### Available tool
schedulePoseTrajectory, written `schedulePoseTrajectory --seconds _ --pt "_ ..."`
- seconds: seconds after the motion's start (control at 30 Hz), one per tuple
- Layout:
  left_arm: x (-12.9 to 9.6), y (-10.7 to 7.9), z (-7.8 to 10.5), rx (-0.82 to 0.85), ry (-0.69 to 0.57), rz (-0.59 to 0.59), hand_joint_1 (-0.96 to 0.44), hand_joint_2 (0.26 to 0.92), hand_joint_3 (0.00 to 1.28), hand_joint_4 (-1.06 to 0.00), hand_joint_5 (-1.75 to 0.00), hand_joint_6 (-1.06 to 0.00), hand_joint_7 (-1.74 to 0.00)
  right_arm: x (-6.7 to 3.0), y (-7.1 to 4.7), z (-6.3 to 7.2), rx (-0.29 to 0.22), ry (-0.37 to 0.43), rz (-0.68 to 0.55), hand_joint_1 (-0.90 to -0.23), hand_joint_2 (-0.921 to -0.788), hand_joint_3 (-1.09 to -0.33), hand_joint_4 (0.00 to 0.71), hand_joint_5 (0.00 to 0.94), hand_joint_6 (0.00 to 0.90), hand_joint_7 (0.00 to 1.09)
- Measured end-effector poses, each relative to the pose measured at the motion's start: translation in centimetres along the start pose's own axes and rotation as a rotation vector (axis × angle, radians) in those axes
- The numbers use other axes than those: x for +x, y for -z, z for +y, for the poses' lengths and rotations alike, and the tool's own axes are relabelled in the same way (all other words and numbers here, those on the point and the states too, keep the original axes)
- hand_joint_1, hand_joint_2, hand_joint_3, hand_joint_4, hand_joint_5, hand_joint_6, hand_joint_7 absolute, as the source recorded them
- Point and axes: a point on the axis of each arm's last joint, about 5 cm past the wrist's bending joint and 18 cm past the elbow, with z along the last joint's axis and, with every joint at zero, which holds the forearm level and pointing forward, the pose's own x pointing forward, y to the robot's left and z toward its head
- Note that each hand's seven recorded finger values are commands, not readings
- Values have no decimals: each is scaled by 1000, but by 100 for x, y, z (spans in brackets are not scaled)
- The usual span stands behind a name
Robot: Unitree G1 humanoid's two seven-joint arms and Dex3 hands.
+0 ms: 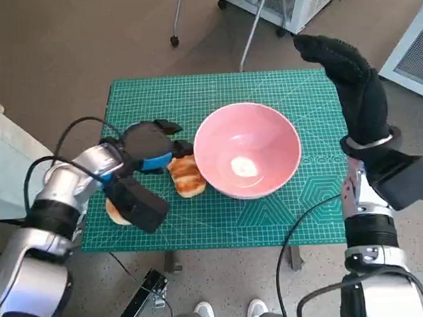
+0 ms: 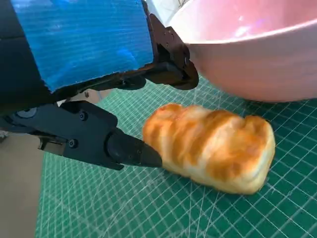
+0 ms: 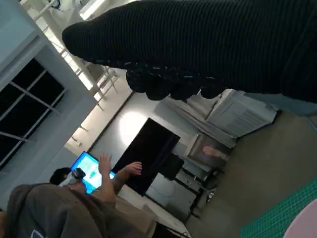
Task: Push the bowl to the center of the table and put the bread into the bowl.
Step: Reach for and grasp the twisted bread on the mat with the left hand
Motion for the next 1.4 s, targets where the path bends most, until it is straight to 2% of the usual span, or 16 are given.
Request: schedulePoseTrajectory --seconds 0.33,0.53,0.57,0.6,0.63,0.67,0.7,0.73,0.8,1.0,1.17,1.4 --pt "166 -97 -29 0 18 -7 -302 902 1 -534 -38 -558 -218 -14 2 3 -7 6 1 -635 -921 -804 221 22 -1 571" --pt "213 -114 -36 -23 33 1 -176 910 14 -642 -83 -633 -279 -37 3 -9 -15 13 4 -635 -921 -811 221 21 -1 573" --pt "215 -113 -38 -32 37 4 -238 914 99 -682 -105 -577 -694 -43 4 -10 -15 14 5 -636 -921 -811 221 21 -1 572" --pt "217 -110 -42 -44 46 7 -277 917 162 -706 -119 -531 -970 -50 6 -11 -15 16 8 -637 -921 -811 220 21 -1 572" --pt "218 -108 -48 -54 54 10 -222 918 177 -653 -358 -526 -1053 -56 7 -11 -15 17 9 -637 -921 -811 220 21 -1 572" --pt "217 -105 -57 -66 63 14 -142 919 207 -564 -714 -507 -1186 -62 8 -11 -15 17 11 -638 -921 -812 220 21 -1 572" --pt "216 -102 -65 -81 68 19 -91 920 208 -537 -927 -507 -1247 -69 9 -12 -16 17 12 -638 -921 -812 220 21 -1 571" --pt "215 -100 -71 -95 71 22 -73 920 209 -528 -1003 -507 -1269 -73 9 -13 -16 18 13 -638 -921 -812 220 21 -1 570" --pt "213 -93 -75 -115 76 27 -30 920 170 -568 -1168 -536 -1241 -78 7 -17 -18 18 13 -637 -921 -812 219 20 -1 566" --pt "202 -59 -58 -160 99 58 -3 918 128 -610 -1318 -599 -1116 -71 -5 -22 -20 19 6 -628 -921 -812 219 20 -1 559" --pt "198 -31 -44 -199 131 93 -1 920 125 -575 -1419 -651 -1007 -74 -4 -22 -18 27 10 -625 -921 -814 220 20 -1 552" --pt "191 -8 -35 -242 162 123 0 920 151 -516 -1509 -656 -973 -73 -2 -14 -18 30 12 -626 -921 -815 220 20 -1 543"
